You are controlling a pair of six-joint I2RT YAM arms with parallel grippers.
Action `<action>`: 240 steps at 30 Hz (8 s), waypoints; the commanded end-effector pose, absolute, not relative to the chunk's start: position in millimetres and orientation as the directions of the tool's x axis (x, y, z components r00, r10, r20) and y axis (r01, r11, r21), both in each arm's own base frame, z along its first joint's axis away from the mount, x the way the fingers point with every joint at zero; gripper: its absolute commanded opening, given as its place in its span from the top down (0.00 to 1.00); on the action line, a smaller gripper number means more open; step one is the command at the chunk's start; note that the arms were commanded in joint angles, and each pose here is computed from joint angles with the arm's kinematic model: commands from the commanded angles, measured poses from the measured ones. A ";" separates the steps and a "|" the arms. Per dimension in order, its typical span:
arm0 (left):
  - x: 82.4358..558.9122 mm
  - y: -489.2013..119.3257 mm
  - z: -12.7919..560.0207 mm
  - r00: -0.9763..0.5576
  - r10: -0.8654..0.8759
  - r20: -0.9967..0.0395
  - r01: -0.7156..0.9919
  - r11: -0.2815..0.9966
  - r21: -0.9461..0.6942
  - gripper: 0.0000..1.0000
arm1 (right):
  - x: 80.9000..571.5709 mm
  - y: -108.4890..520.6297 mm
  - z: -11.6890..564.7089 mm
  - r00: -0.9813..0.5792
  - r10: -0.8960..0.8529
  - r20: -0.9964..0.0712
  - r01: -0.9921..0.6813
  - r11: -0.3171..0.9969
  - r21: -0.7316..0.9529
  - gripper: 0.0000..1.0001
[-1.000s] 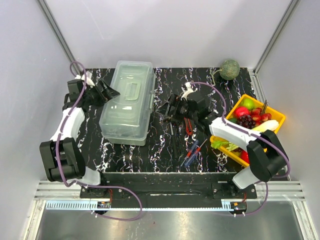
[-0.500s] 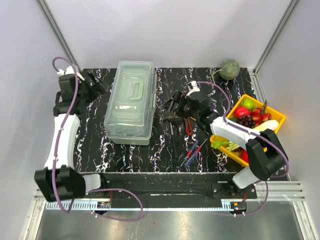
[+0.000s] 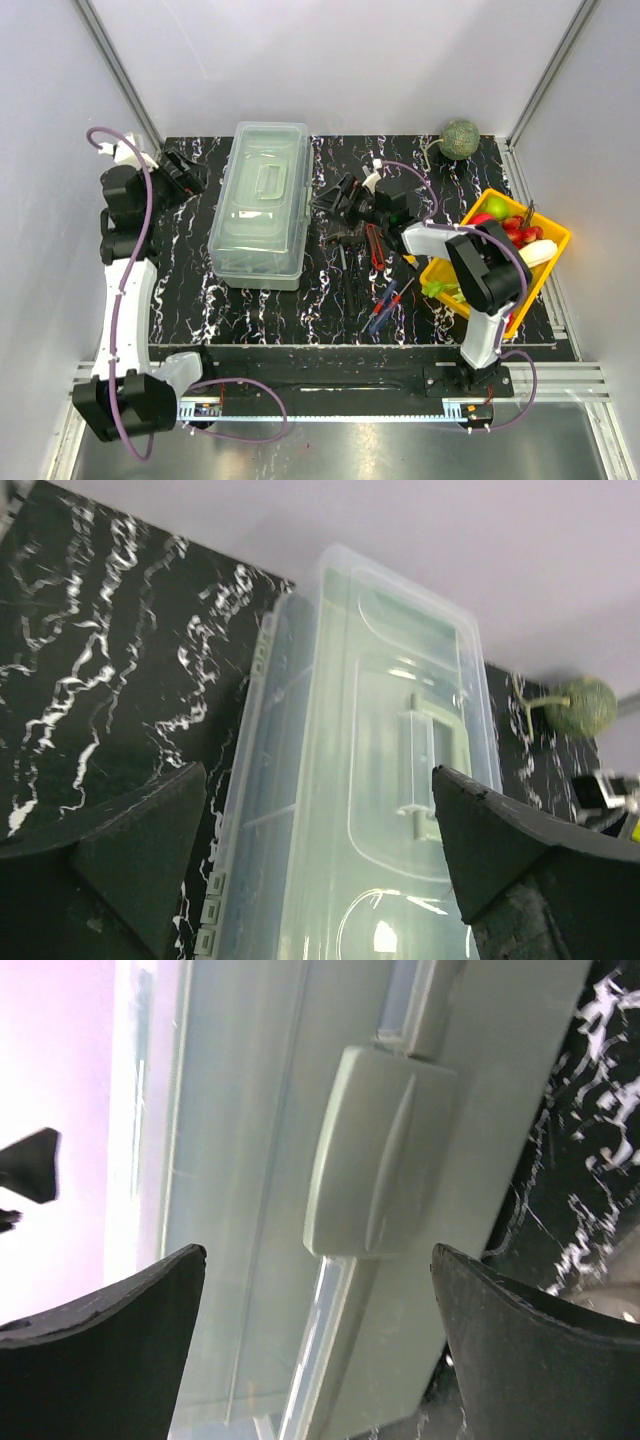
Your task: Pack the tool kit
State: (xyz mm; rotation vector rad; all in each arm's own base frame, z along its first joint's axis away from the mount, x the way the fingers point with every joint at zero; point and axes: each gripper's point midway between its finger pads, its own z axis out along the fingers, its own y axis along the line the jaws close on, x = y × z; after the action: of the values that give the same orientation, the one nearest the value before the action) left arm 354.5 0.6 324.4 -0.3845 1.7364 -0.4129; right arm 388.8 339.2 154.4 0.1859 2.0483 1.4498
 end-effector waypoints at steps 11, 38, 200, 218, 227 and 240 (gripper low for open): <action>368.8 -2.2 267.7 -0.379 -0.473 -0.795 -0.057 0.870 -0.490 0.01 | 407.2 372.2 183.7 -0.840 0.483 -0.245 -0.255 0.048 0.966 0.01; 376.0 -53.0 178.0 -0.704 -0.530 -0.473 -0.070 0.714 -0.696 0.01 | 390.8 380.3 185.4 -0.865 0.423 -0.269 -0.374 -0.187 0.908 0.05; 372.7 -59.2 165.6 -0.727 -0.435 -0.531 -0.151 0.856 -0.494 0.01 | 413.7 353.6 226.7 -0.838 0.509 -0.195 -0.162 0.109 0.981 0.96; 371.2 -71.6 164.3 -0.743 -0.379 -0.552 -0.124 0.888 -0.443 0.01 | 418.9 345.0 179.4 -0.833 0.521 -0.188 -0.036 0.287 0.957 1.00; 371.9 -67.8 183.6 -0.718 -0.370 -0.589 -0.111 0.897 -0.428 0.01 | 415.8 345.5 155.3 -0.837 0.516 -0.181 -0.041 0.271 0.962 0.20; 370.2 -76.4 173.5 -0.741 -0.389 -0.547 -0.113 0.876 -0.469 0.01 | 403.9 359.6 153.5 -0.881 0.388 -0.272 -0.259 0.088 0.962 0.16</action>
State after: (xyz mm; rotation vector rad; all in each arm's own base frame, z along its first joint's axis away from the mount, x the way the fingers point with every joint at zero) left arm 401.2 -51.8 210.2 -0.4100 2.1876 -0.4700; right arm 435.2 331.3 125.4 0.4410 2.0481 1.6181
